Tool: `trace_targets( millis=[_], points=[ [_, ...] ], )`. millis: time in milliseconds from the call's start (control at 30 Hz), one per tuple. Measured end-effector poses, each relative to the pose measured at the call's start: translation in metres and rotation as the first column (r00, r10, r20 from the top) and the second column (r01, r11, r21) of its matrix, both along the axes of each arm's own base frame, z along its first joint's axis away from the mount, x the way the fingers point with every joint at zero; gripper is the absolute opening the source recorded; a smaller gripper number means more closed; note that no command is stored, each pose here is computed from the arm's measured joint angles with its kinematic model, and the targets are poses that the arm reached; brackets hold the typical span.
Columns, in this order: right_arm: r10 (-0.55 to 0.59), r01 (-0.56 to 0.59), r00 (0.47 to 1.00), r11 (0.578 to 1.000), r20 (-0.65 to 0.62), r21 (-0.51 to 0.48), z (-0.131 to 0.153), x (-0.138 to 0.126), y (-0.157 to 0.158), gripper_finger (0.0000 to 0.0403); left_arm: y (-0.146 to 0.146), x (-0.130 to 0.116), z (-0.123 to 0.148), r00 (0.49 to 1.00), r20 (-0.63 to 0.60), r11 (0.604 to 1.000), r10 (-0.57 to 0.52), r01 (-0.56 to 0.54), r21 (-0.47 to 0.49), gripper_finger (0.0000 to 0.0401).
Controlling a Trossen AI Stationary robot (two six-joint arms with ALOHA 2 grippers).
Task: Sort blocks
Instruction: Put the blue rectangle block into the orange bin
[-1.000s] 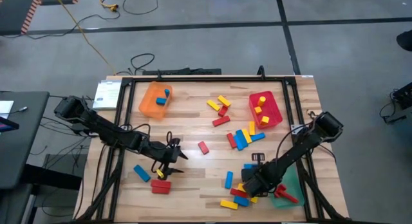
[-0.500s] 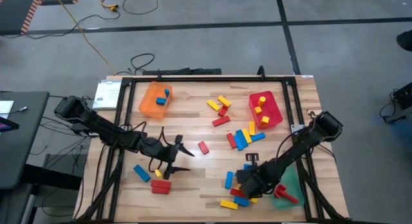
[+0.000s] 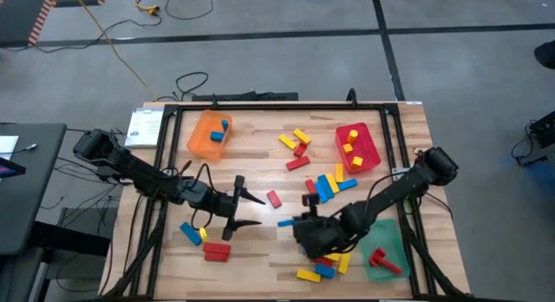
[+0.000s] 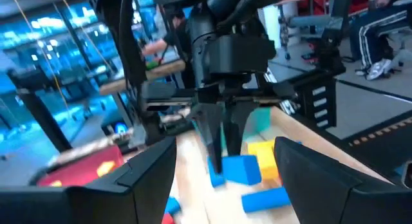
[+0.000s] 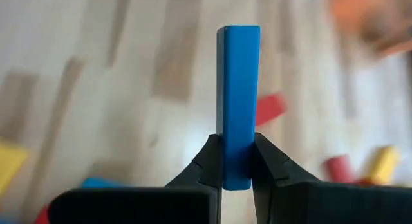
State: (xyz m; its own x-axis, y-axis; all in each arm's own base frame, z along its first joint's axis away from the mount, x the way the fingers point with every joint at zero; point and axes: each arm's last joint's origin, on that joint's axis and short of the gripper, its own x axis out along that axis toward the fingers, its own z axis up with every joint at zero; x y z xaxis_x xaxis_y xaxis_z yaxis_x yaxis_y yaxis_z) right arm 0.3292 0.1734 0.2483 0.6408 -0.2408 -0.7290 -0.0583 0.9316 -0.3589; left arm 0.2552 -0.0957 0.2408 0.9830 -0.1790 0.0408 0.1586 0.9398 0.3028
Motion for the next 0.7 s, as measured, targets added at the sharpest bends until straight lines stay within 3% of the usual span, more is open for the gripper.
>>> trace_targets(
  millis=[200,700],
  points=[
    [-0.011,0.021,0.993,0.996,0.12,-0.083,0.023,0.018,-0.012,0.0052,-0.001,-0.001,0.007,0.997,0.079,0.999,0.0,-0.003,0.034,0.0255],
    [0.06,-0.008,0.939,0.988,0.338,-0.153,0.063,0.043,-0.021,0.0052,0.0,-0.002,0.017,0.981,0.193,0.997,0.006,-0.021,0.073,0.0252]
  ],
)
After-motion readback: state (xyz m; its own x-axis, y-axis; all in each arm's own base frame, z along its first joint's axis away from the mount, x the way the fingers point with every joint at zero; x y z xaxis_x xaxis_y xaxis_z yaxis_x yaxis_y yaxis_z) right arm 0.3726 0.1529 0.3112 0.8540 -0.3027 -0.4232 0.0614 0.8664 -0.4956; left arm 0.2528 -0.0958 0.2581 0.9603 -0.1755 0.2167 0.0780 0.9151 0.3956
